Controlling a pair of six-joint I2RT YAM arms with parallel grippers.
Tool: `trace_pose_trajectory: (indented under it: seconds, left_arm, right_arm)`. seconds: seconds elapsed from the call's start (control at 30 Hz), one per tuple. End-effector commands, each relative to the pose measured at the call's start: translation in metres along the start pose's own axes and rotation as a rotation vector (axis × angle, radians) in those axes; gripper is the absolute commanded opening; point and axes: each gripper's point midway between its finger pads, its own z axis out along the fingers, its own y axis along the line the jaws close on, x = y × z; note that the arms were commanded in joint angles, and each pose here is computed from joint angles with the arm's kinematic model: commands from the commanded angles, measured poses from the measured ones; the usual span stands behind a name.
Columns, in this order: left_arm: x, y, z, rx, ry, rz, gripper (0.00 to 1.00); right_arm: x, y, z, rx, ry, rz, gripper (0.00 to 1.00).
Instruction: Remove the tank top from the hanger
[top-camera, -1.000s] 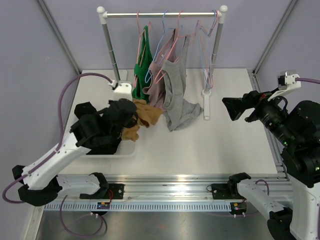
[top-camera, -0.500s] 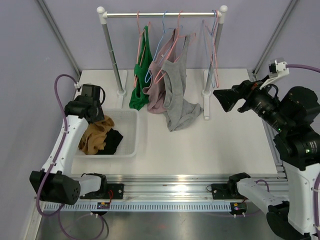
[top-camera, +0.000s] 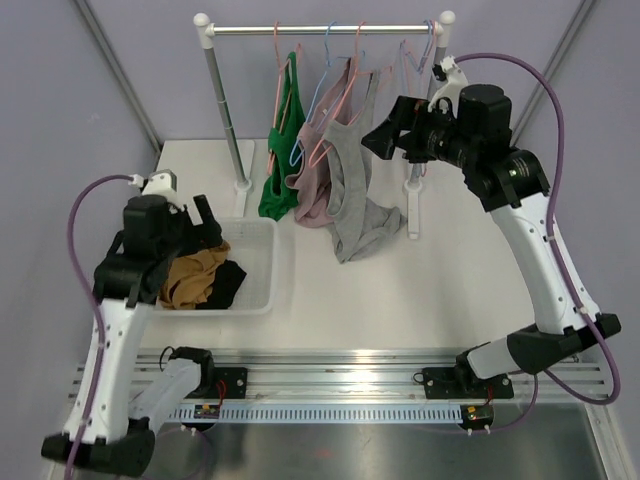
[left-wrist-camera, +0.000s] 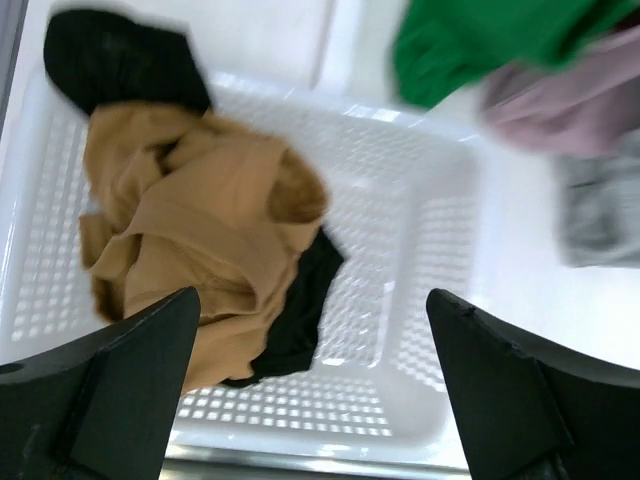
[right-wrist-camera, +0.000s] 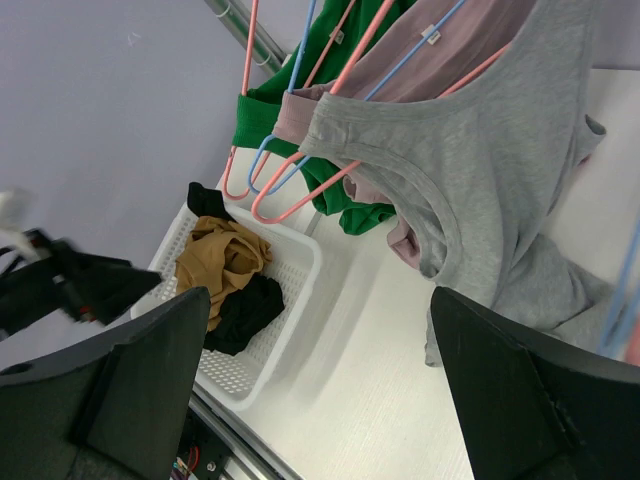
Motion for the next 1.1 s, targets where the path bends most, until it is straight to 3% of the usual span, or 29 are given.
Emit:
trace_pose_trajectory:
  seconds: [0.0,0.1,0.23,0.37,0.7,0.83,0.97,1.07]
  left_arm:
    - [-0.02,-0.043,-0.056,0.327,-0.232,0.026,0.99]
    - [-0.01,-0.064,-0.073,0.485,-0.267,0.062,0.99]
    - [0.009,-0.063,-0.082,0.546,-0.36,0.08,0.99]
    - [0.013,-0.056,-0.081,0.527,-0.41,0.085,0.99]
    - [0.022,-0.06,-0.069,0.522,-0.365,0.083,0.99]
    - [0.023,-0.061,-0.069,0.53,-0.364,0.087,0.99]
    - [0.025,-0.062,-0.069,0.537,-0.357,0.091,0.99]
    - [0.025,-0.063,-0.068,0.536,-0.354,0.091,0.99]
  right_arm:
    - [-0.036,0.009,0.01,0.073,-0.137,-0.018,1.0]
    - [-0.041,0.004,0.036,0.132,-0.156,-0.005,0.99]
    - [-0.051,-0.007,0.072,0.221,-0.181,0.016,0.87]
    - [-0.054,-0.015,0.098,0.273,-0.191,0.024,0.79]
    - [-0.054,-0.029,0.15,0.342,-0.176,-0.062,0.7]
    - [-0.054,-0.047,0.154,0.428,-0.185,-0.123,0.49]
    - [-0.063,-0.056,0.138,0.49,-0.207,-0.189,0.4]
    - [-0.065,-0.06,0.131,0.515,-0.206,-0.212,0.2]
